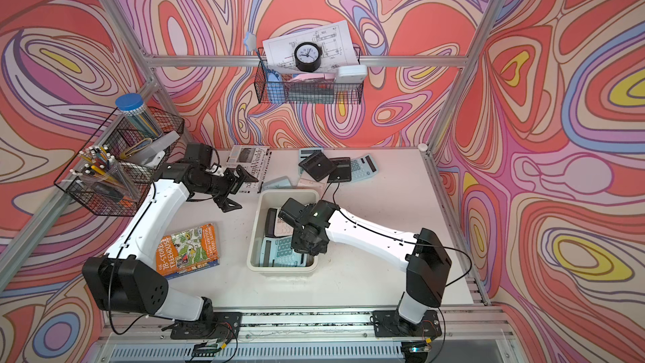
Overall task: Put the calculator in the storage box
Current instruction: Place the calculator in the storage box.
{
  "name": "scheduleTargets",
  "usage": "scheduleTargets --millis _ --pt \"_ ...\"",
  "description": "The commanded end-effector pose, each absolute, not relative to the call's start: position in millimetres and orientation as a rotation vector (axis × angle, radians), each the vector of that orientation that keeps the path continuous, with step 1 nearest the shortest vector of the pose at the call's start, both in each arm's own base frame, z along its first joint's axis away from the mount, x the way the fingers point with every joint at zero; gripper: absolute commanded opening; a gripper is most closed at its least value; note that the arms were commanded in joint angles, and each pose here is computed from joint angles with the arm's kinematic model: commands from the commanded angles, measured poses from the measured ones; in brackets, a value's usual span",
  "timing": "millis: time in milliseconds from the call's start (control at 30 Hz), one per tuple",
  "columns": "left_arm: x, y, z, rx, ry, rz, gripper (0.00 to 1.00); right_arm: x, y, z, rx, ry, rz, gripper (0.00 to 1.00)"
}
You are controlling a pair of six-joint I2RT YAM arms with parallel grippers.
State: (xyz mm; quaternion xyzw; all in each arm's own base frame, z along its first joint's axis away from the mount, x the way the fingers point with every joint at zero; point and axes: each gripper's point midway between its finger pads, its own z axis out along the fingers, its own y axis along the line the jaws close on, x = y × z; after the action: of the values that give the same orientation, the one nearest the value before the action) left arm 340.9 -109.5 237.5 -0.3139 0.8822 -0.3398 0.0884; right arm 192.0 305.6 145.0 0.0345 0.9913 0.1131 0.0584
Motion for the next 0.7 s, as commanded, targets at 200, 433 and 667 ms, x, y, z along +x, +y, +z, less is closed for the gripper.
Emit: scheduleTargets --millis 200,433,667 --pt "341 -103 239 -0.945 2.625 -0.983 0.99 200 300 166 0.026 2.982 0.236 0.25" --pt "334 -95 226 -1.006 2.659 -0.953 0.99 219 296 176 -0.012 2.970 0.237 0.31" --pt "315 -90 203 -1.044 2.835 -0.876 0.99 254 270 190 0.014 2.935 0.277 0.56"
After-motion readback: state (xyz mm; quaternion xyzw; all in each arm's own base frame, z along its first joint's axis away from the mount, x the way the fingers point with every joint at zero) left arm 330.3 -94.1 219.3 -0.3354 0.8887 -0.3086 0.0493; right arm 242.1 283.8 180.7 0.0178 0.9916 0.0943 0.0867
